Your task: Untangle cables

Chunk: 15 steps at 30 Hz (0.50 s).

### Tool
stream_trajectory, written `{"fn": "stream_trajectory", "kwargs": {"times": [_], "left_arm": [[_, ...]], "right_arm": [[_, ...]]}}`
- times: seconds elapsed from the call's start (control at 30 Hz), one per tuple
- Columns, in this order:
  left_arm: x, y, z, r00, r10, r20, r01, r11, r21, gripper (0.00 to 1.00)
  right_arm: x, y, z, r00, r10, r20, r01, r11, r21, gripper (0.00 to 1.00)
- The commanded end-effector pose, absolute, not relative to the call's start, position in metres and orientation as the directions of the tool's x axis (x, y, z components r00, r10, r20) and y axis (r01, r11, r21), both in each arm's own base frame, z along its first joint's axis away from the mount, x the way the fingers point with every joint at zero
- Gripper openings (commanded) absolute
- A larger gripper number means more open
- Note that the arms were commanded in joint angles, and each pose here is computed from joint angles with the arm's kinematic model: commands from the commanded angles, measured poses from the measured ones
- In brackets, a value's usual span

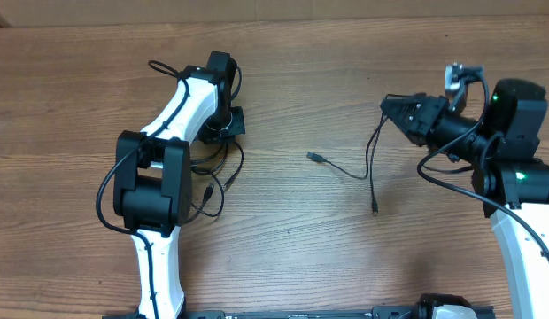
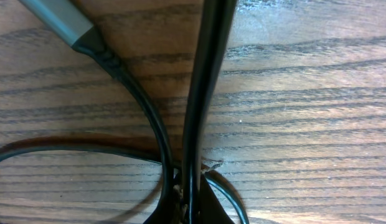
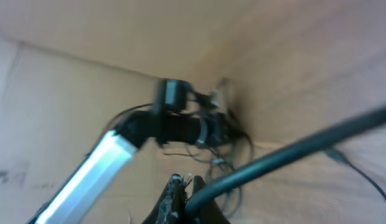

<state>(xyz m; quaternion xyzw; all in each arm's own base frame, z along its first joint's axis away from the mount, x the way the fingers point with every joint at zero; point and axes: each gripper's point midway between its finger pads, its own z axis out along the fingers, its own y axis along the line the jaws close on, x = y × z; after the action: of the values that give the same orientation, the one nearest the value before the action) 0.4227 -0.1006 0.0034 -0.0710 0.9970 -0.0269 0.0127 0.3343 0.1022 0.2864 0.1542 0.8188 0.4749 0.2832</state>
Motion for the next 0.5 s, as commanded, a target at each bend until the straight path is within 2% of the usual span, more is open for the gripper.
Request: {"fn": "stream_trajectory", "kwargs": {"times": [0.0,0.2,0.3,0.37,0.47], "left_arm": [[0.407,-0.104,-0.021,-0.992,-0.120,0.050,-0.123,0.990,-0.066,0.04],[0.409,-0.105,-0.021,-0.992,-0.119,0.041,-0.122,0.990,-0.069,0.04],[0.410,-0.106,-0.021,-0.992,-0.119,0.038,-0.121,0.990,-0.071,0.04],[0.410,-0.106,-0.021,-0.992,-0.119,0.035,-0.121,0.990,-0.072,0.04],[0.411,-0.106,-0.021,-0.992,-0.119,0.034,-0.121,0.990,-0.072,0.04]], "right_arm": [[0.343,0.076,0.254,-0.739,0.605,-0.296,0.157,0.583,0.797,0.04],[0.327,0.015,0.182,-0.646,0.711,-0.277,0.527,0.678,0.513,0.04],[0.316,-0.004,0.156,-0.637,0.724,-0.264,0.620,0.685,0.382,0.05],[0.312,-0.008,0.141,-0.646,0.726,-0.235,0.652,0.685,0.326,0.10],[0.308,-0.012,0.120,-0.659,0.728,-0.187,0.683,0.684,0.257,0.12]]}}
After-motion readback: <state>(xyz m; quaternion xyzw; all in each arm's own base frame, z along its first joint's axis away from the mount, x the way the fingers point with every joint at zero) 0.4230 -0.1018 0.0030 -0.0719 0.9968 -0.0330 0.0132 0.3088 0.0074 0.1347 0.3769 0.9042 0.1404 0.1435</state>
